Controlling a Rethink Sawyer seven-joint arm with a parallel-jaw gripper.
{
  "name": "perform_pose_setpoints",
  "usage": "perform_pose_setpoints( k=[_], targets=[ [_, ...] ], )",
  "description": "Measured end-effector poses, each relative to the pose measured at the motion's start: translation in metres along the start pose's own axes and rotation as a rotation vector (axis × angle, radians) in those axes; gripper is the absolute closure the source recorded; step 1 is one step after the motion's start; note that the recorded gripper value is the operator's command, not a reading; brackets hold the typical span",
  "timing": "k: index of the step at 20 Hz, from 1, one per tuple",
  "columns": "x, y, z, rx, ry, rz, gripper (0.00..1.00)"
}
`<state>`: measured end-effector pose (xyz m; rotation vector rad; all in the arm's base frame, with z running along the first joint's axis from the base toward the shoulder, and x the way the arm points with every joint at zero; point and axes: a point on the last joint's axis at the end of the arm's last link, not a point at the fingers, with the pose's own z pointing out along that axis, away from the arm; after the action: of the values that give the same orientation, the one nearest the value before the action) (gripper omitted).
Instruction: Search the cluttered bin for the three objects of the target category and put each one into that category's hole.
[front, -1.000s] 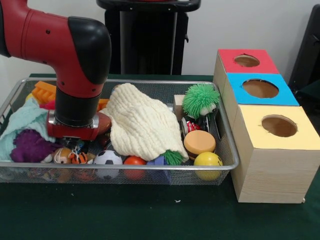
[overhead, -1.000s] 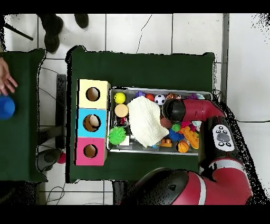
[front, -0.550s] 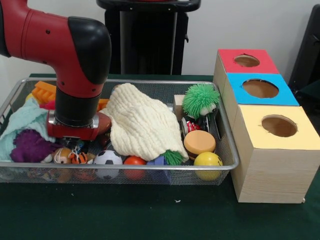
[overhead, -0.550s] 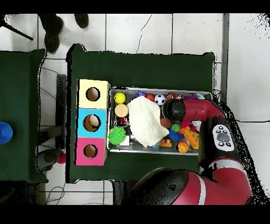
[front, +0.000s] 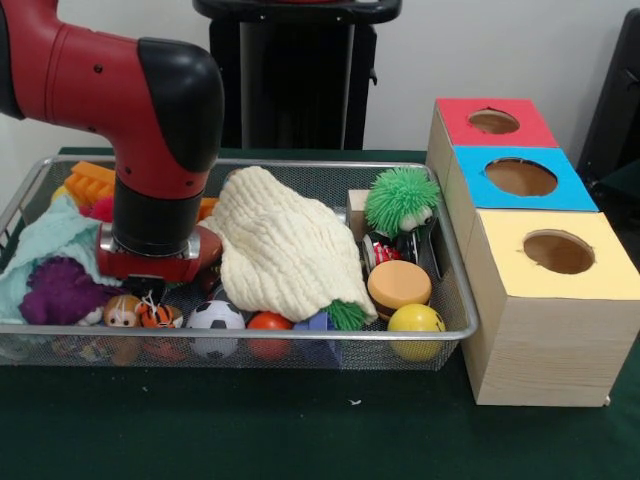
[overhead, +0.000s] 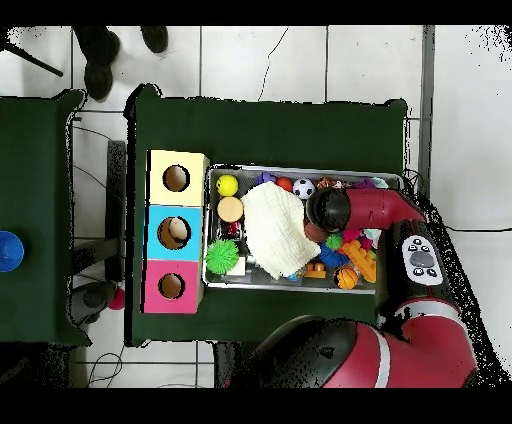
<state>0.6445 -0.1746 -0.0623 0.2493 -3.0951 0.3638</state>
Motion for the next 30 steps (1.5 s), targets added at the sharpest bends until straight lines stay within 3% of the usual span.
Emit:
perform_pose_setpoints(
  k=[8,15,22,30],
  targets=[
    [0.000,-0.002,0.000,-0.014,0.001,0.023,1.00],
    [0.003,-0.006,0.000,-0.054,0.001,0.074,1.00],
    [0.022,-0.001,-0.004,-0.149,0.039,0.144,1.00],
    [0.038,0.010,-0.014,-0.221,0.097,0.160,1.00]
  ],
)
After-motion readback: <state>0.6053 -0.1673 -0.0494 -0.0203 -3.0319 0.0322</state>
